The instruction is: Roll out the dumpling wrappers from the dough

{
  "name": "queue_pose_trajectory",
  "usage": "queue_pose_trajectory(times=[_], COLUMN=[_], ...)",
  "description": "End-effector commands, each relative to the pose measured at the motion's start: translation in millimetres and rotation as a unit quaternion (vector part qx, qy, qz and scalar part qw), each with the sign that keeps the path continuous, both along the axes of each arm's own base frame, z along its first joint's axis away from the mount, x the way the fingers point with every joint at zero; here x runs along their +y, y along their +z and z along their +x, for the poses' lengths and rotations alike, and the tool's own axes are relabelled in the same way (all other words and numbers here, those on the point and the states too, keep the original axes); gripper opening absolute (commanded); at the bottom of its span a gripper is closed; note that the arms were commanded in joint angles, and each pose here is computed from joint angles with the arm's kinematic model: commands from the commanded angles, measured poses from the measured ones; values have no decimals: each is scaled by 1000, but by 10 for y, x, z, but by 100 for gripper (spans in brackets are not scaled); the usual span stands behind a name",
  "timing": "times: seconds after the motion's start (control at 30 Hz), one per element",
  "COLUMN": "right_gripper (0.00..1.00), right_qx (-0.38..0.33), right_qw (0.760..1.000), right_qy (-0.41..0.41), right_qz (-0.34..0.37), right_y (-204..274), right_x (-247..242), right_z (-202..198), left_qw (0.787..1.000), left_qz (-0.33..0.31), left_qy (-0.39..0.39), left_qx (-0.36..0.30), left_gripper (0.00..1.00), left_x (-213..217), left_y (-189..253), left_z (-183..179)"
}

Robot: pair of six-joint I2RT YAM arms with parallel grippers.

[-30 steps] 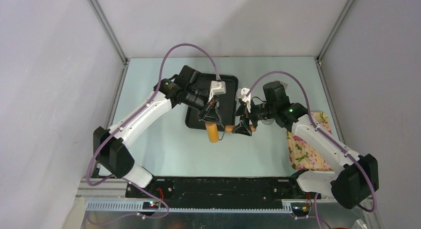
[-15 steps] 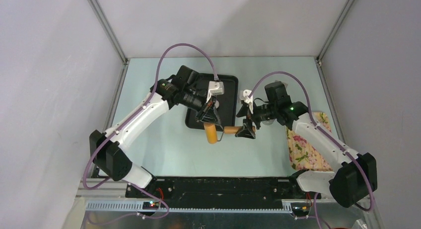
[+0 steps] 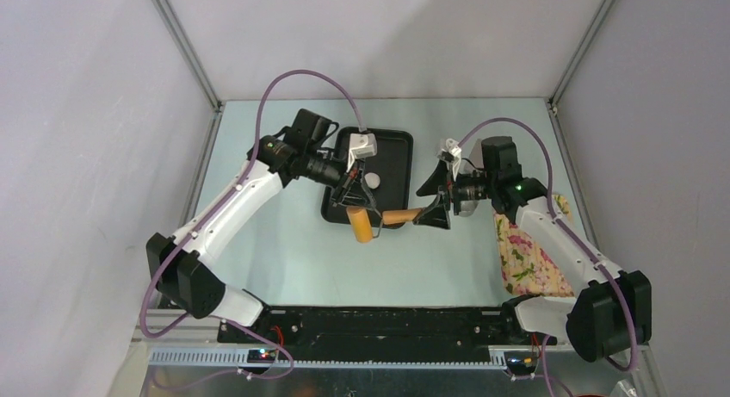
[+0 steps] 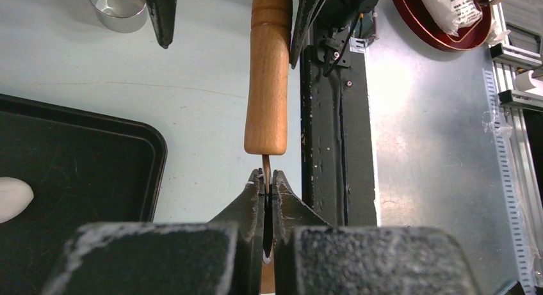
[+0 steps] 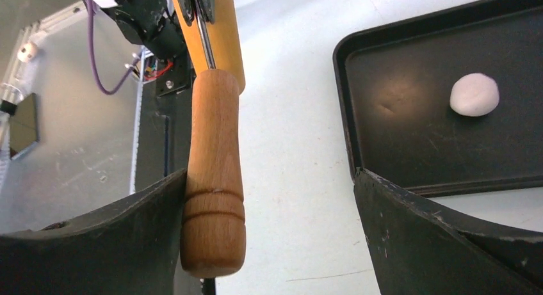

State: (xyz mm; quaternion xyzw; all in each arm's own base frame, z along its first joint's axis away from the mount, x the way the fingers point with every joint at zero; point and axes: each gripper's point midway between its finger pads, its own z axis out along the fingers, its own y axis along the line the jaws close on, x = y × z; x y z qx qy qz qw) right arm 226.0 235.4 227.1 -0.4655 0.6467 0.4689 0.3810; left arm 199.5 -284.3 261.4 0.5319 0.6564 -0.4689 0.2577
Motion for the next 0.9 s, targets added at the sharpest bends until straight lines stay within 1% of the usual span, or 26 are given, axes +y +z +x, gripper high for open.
queue_pose_trajectory(times=[0.0, 0.03, 0.07, 0.1, 0.13, 0.17, 0.2, 0.23, 0.27, 0.3, 0.33, 0.37, 0.4, 0.43, 0.47, 0.5, 0.6, 0.73, 0.87], right_gripper=[99, 99, 99, 99, 99, 99, 99, 99, 99, 99, 99, 99, 99, 99, 99, 99, 99, 100, 100], right_qx=[0, 21, 4, 23, 41, 34, 56, 52, 67, 62, 82, 73, 90, 81, 91, 88, 96, 103, 128], right_qw=[998, 997, 997, 995, 994, 993, 991, 990, 988, 987, 985, 984, 981, 979, 977, 976, 973, 970, 968], right_qy=[-3, -11, -19, -30, -39, -43, -50, -52, -59, -64, -68, -69, -73, -75, -78, -83, -100, -113, -94], right_qz=[61, 67, 77, 87, 97, 106, 111, 117, 123, 132, 139, 151, 158, 169, 174, 179, 184, 188, 193], right_y=[250, 263, 289, 334, 352, 404, 406, 437, 462, 509, 536, 589, 621, 674, 694, 710, 682, 629, 607], right_x=[63, 70, 86, 92, 102, 102, 104, 107, 109, 112, 117, 125, 134, 149, 159, 183, 210, 204, 264], right_z=[7, 5, 71, 96, 120, 166, 178, 212, 229, 277, 277, 308, 307, 332, 336, 359, 411, 461, 433], left_qw=[999, 999, 999, 998, 998, 998, 997, 997, 996, 995, 994, 993, 992, 989, 987, 985, 978, 976, 978], left_qz=[-45, -46, -50, -49, -52, -49, -50, -48, -52, -56, -56, -59, -58, -63, -60, -75, -87, -100, -112], left_qy=[-4, 10, 16, 30, 38, 48, 54, 64, 68, 80, 88, 103, 111, 128, 144, 157, 187, 193, 173], left_qx=[-18, -8, -9, 0, -6, -7, -13, -13, -20, -22, -21, -23, -20, -25, -21, -18, 9, 11, 25], left_gripper=[0, 0, 0, 0, 0, 0, 0, 0, 0, 0, 0, 0, 0, 0, 0, 0, 0, 0, 0], left_x=[33, 51, 42, 59, 64, 70, 70, 74, 65, 58, 56, 47, 45, 34, 46, 28, 44, 49, 5], left_y=[299, 316, 343, 353, 392, 401, 423, 437, 459, 494, 495, 526, 507, 546, 507, 576, 585, 643, 666], left_z=[-20, 31, 92, 148, 206, 245, 278, 294, 320, 358, 379, 429, 452, 514, 562, 604, 674, 700, 654])
